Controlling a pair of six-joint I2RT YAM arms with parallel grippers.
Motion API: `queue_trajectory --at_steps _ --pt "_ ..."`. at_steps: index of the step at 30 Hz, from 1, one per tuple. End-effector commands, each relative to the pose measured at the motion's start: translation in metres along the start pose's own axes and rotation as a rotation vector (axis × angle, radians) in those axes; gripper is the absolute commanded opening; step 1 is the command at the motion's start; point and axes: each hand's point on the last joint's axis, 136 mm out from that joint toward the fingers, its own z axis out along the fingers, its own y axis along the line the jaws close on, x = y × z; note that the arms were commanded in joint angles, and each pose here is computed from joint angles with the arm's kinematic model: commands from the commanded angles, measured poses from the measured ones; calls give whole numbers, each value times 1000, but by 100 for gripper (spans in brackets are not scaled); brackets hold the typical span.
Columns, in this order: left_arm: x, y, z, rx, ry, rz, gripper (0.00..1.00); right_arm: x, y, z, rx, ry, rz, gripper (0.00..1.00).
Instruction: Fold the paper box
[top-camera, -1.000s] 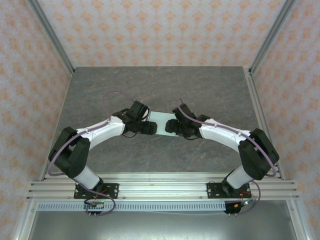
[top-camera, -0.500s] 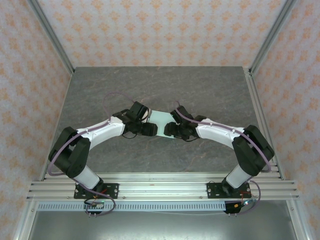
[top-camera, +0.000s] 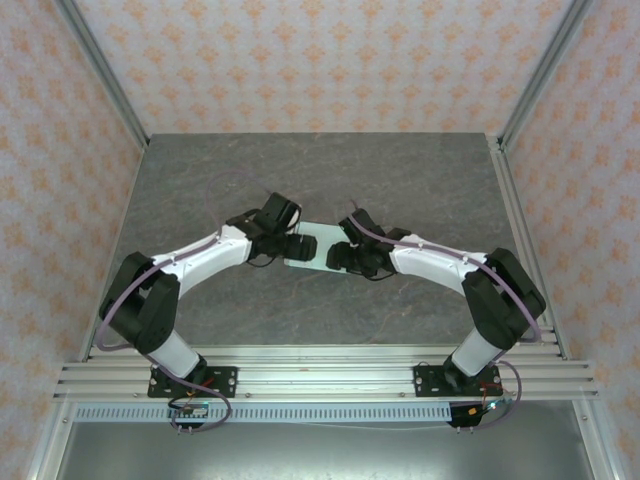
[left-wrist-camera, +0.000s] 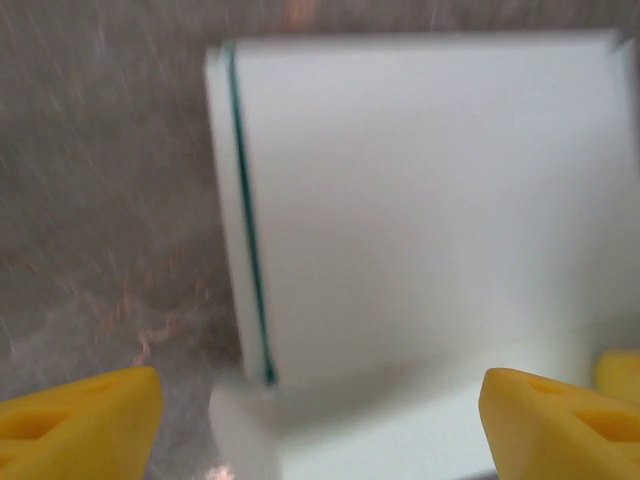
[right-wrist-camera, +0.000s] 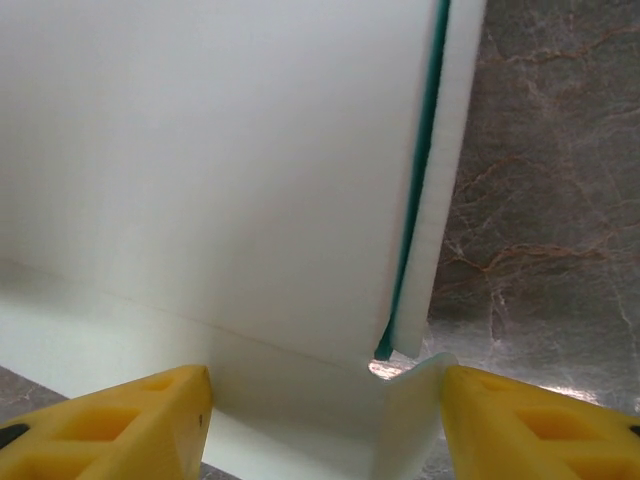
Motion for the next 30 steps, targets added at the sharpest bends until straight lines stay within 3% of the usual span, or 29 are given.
queue_trajectory --at_steps 1,10,19,28,30 --pt "-33 2 -1 -54 -45 52 84 -6 -2 0 30 -10 -18 63" --pt "-16 16 39 -100 107 52 83 -7 -8 -1 44 -12 -45 71" --pt "-14 18 57 -96 149 29 71 -10 -5 0 37 20 -96 78" --pt "-11 21 55 -98 152 8 69 -5 -3 6 15 42 -60 67" --pt "-12 19 51 -88 144 3 73 -3 -4 7 7 41 -44 66"
